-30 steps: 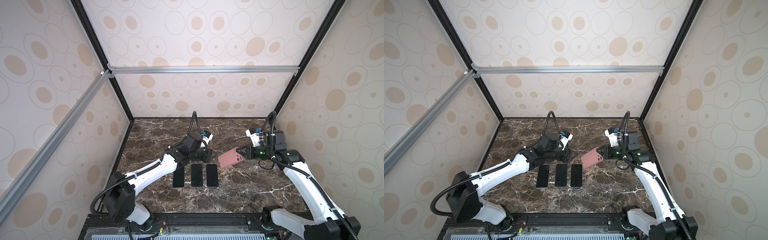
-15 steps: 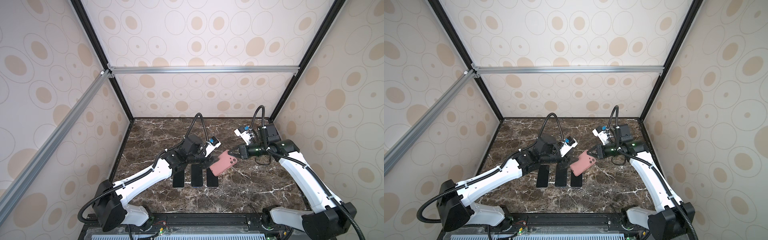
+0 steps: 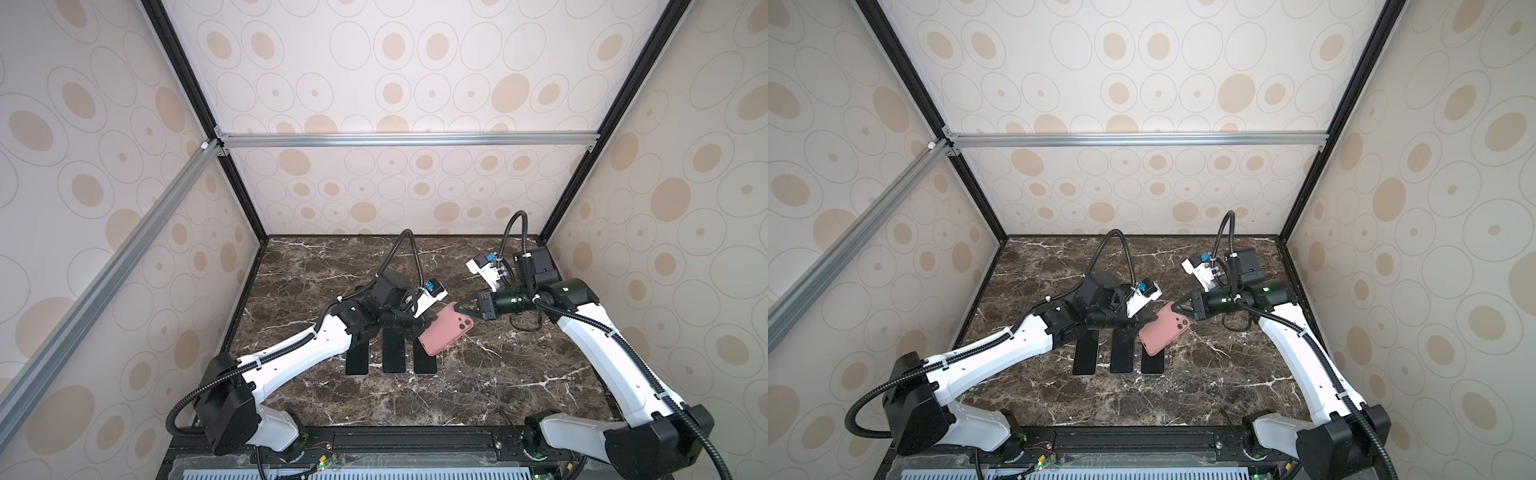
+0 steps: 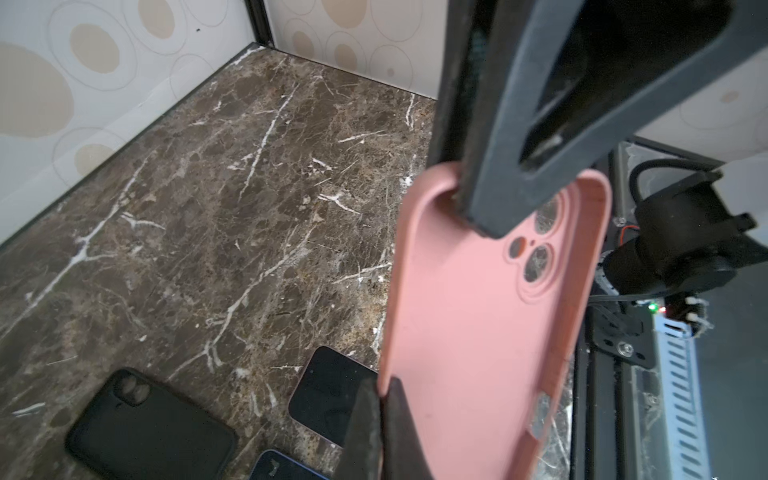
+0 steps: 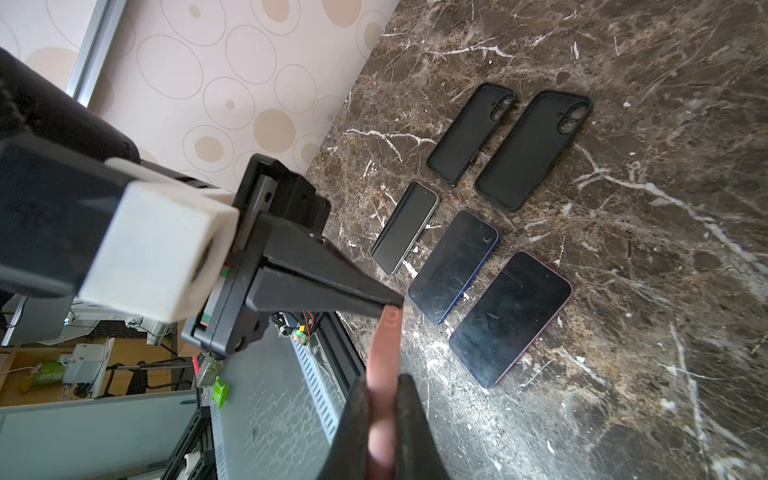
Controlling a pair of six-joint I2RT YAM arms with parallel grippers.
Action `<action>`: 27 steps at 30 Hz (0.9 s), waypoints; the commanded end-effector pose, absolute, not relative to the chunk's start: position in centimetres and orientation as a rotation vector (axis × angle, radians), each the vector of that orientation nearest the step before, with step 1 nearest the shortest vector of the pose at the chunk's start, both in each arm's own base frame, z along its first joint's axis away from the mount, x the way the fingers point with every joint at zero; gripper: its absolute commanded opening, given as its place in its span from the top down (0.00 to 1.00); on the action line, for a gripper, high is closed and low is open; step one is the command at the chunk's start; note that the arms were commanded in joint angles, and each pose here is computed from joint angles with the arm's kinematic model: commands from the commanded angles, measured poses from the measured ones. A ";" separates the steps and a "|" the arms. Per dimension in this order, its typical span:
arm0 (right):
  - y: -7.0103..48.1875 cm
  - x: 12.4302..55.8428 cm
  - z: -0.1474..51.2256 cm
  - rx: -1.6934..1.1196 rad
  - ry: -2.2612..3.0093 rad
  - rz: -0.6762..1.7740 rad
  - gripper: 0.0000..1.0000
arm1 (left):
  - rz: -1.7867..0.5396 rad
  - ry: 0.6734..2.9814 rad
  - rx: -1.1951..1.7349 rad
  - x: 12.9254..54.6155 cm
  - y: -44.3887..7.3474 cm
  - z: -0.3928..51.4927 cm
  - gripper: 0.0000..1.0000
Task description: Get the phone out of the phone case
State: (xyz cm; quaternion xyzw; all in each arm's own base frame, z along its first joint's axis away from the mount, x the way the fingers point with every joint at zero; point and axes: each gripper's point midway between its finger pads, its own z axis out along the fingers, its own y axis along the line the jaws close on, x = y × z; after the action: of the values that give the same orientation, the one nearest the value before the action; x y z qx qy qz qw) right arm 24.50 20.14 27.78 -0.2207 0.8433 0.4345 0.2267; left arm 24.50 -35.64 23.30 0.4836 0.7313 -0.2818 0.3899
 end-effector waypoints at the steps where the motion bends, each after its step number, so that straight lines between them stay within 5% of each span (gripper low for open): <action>1: 20.3 24.3 28.8 -0.616 2.298 1.202 1.00 | -0.732 1.795 1.213 24.6 -36.3 25.6 1.00; 2: 20.1 24.6 28.8 -0.599 2.301 1.174 0.99 | -0.729 1.800 1.192 24.8 -36.2 25.6 1.00; 5: 18.6 26.6 28.4 -0.467 2.310 1.005 0.46 | -0.660 1.875 1.042 26.9 -35.5 25.1 1.00; 7: 17.2 28.5 27.6 -0.321 2.300 0.889 0.22 | -0.569 1.964 0.883 29.2 -34.7 24.2 1.00; 17: 13.3 33.2 22.7 0.060 2.285 0.630 0.18 | -0.279 2.283 0.355 37.1 -32.2 18.4 1.00; 27: 14.3 34.6 18.5 0.073 2.326 0.485 0.08 | -0.324 2.546 0.113 41.7 -32.5 12.4 1.00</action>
State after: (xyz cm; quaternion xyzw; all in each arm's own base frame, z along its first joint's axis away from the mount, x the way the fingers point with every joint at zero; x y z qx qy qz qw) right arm 33.61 14.81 18.79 0.0098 0.9118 0.2068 0.3545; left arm 40.80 -33.67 13.78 0.1008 0.9311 -0.1252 0.3274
